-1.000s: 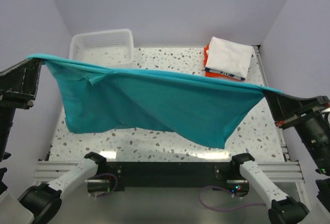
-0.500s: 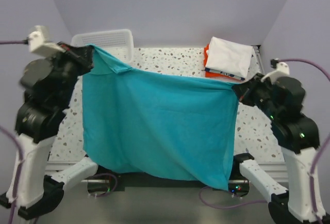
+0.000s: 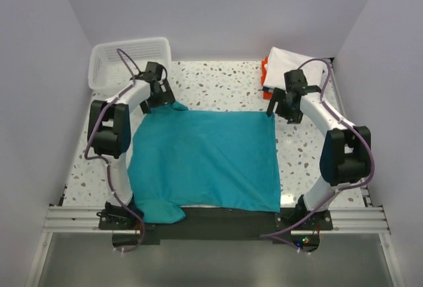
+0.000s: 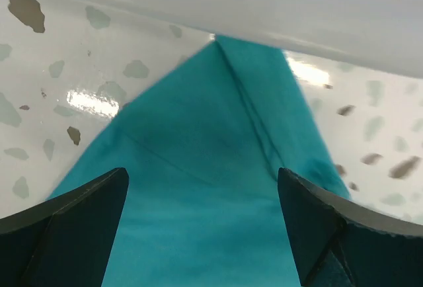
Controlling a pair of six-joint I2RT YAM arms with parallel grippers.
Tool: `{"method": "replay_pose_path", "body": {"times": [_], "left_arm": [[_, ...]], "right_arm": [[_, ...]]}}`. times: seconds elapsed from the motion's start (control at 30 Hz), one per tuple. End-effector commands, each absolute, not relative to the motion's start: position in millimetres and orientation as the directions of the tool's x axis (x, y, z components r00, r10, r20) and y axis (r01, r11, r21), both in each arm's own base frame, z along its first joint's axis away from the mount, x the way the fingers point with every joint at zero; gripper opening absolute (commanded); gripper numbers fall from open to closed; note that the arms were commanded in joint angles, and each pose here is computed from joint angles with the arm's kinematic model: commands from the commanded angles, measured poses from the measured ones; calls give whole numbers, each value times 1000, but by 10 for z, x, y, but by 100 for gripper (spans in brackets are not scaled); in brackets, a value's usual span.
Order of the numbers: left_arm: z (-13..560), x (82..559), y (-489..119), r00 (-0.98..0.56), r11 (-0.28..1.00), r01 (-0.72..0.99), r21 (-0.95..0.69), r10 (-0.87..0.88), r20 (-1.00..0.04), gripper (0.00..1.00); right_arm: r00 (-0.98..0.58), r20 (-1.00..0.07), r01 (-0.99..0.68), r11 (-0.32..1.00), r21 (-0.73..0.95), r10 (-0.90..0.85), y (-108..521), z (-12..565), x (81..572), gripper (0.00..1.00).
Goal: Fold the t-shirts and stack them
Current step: Flatten the tshirt out
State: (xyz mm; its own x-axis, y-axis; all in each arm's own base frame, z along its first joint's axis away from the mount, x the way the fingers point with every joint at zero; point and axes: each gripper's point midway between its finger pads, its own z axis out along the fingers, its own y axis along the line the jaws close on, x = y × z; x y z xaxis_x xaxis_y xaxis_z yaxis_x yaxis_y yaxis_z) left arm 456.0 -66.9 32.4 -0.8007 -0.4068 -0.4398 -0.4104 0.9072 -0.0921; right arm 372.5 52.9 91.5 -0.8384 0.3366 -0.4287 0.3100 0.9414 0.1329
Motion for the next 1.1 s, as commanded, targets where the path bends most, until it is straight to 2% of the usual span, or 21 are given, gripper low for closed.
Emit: {"method": "replay_pose_path", "body": {"times": [0.0, 0.1, 0.27, 0.33, 0.57, 0.6, 0.67, 0.7, 0.77, 0.8, 1.07], "left_arm": [[1358, 4843, -795, -659, 911, -325, -255, -412, -629, 100], [1379, 4720, -779, -659, 913, -316, -257, -406, -634, 100], [1138, 4372, -788, -697, 909, -321, -265, -416, -584, 100], [1100, 4303, -827, -695, 903, -311, -295, -428, -578, 100], [819, 3997, -811, -718, 899, -323, -296, -437, -542, 100], [790, 3994, -808, -718, 899, -324, -295, -436, -542, 100], [676, 3972, -799, -734, 901, -334, -278, -434, -523, 100], [635, 3958, -788, -741, 902, -341, -267, -432, -514, 100], [557, 3971, -787, -749, 902, -346, -256, -431, -503, 100], [536, 3983, -789, -750, 903, -345, -256, -429, -503, 100], [296, 4014, -709, -767, 902, -389, -188, -430, -476, 100]], "right_arm": [[-758, -585, 185, 956, 228, 287, 661, 1478, 4047, 84], [-773, -586, 100, 958, 269, 245, 786, 1405, 3988, 82], [-818, -535, 91, 966, 240, 210, 784, 1108, 3948, 76], [-829, -526, 72, 970, 234, 189, 819, 1020, 3985, 68], [-838, -540, -7, 989, 145, 73, 1041, 830, 4127, 55], [-844, -529, 6, 988, 154, 88, 1076, 778, 4127, 54], [-850, -516, 49, 991, 126, 107, 1021, 643, 4172, 46], [-852, -510, 66, 991, 120, 119, 1014, 606, 4184, 38], [-848, -514, 91, 991, 100, 130, 977, 565, 4244, 34], [-852, -506, 96, 991, 96, 132, 976, 499, 4257, 28], [-847, -510, 180, 984, -8, 151, 736, 353, 4455, 22]]}}
